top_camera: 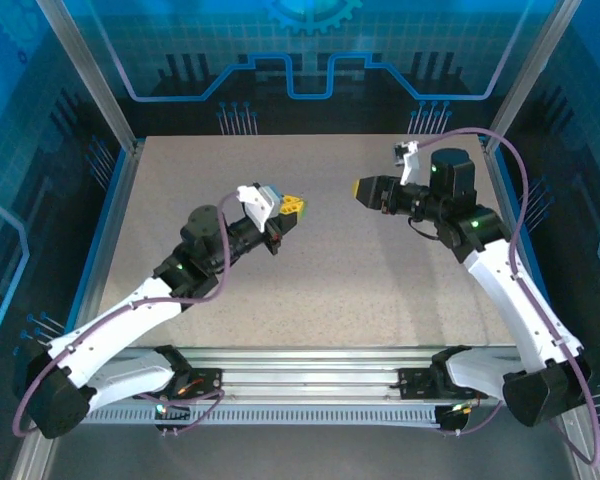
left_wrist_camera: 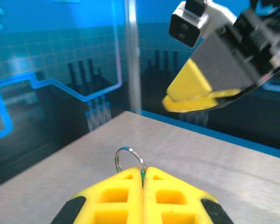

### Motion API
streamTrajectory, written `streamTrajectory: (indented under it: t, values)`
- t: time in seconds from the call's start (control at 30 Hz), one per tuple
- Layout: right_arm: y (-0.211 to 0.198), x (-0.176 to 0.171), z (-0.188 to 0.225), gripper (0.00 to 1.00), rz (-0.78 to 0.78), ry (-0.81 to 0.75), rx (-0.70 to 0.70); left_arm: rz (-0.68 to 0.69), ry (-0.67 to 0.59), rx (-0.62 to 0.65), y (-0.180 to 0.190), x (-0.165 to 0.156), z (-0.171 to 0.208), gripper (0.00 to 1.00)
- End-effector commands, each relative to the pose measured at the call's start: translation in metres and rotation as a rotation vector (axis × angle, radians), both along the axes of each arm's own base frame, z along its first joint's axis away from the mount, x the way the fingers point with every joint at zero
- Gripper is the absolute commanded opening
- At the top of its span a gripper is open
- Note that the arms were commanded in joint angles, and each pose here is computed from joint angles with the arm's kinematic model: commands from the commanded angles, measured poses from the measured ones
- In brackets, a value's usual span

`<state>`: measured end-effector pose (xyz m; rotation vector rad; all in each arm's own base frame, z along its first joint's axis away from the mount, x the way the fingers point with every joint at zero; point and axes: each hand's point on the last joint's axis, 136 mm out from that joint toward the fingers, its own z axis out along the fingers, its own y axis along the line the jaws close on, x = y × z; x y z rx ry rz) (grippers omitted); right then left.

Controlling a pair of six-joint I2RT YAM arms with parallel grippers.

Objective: Remove the keys from the keyring

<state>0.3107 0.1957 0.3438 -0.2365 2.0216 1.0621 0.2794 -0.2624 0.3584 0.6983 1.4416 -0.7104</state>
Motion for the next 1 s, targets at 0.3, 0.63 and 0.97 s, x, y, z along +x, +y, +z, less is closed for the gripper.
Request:
streamTrajectory:
  t: [0.3, 0.63, 0.97]
  values:
    - [0.038, -0.052, 0.058, 0.38, 0.559, -0.504, 0.194, -0.555, 0.245, -0.101, -0.029, -0.063, 0.032, 0.0]
    - [0.059, -0.08, 0.061, 0.43, 0.746, -0.527, 0.271, -0.61, 0.219, -0.137, -0.03, -0.069, 0.046, 0.0]
    - [0.072, -0.093, 0.053, 0.36, 0.807, -0.503, 0.273, -0.6, 0.177, -0.158, -0.027, -0.069, 0.051, 0.0]
